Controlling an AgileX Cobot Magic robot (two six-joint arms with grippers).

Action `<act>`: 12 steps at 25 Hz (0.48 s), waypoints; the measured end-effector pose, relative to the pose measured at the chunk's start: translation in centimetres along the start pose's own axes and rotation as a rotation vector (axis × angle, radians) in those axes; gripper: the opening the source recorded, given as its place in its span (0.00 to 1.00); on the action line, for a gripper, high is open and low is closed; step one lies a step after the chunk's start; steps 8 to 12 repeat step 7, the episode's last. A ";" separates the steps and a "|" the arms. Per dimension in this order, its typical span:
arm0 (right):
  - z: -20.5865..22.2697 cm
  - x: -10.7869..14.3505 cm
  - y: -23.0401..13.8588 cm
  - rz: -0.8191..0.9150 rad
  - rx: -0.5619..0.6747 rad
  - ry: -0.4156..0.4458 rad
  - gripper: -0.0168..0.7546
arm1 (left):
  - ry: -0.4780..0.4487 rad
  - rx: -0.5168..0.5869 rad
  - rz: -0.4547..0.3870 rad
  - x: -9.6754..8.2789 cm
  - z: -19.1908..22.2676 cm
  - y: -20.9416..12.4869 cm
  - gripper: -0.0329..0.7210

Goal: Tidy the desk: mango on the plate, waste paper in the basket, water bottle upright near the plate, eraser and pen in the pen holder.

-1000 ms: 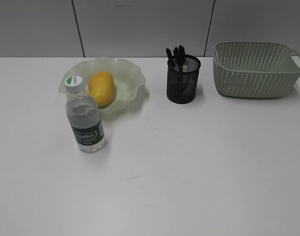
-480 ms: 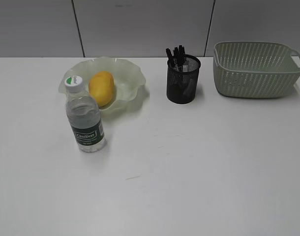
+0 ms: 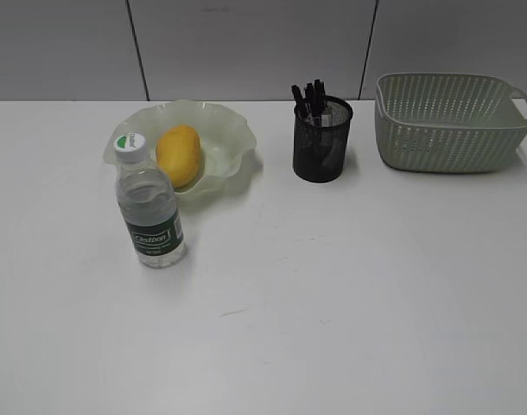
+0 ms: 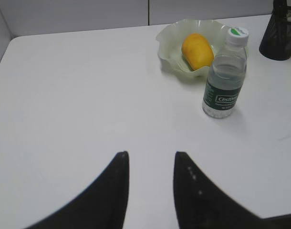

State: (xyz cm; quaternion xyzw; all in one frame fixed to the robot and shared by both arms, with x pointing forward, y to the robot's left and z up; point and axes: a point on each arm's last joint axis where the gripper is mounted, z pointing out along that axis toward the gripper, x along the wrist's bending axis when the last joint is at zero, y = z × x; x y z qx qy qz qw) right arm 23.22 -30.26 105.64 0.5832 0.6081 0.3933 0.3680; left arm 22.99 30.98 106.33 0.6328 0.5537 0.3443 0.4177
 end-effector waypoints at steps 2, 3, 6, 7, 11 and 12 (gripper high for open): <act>0.0 0.0 0.0 0.000 0.000 0.000 0.69 | 0.013 0.000 -0.005 0.0 0.0 0.0 0.36; 0.0 0.0 0.0 0.000 0.000 0.000 0.69 | 0.034 -0.001 -0.013 0.0 0.0 0.0 0.36; 0.0 0.0 0.0 0.000 0.000 0.000 0.69 | 0.114 -0.003 -0.051 -0.1 -0.1 0.0 0.36; 0.0 0.0 0.0 0.000 0.000 0.000 0.69 | 0.129 -0.004 -0.056 -0.2 -0.1 0.0 0.36; 0.0 0.0 0.0 0.000 0.000 0.000 0.69 | 0.129 -0.004 -0.056 -0.2 -0.1 0.0 0.36; 0.0 0.0 0.0 0.000 0.000 0.000 0.69 | 0.129 -0.004 -0.056 -0.2 -0.1 0.0 0.36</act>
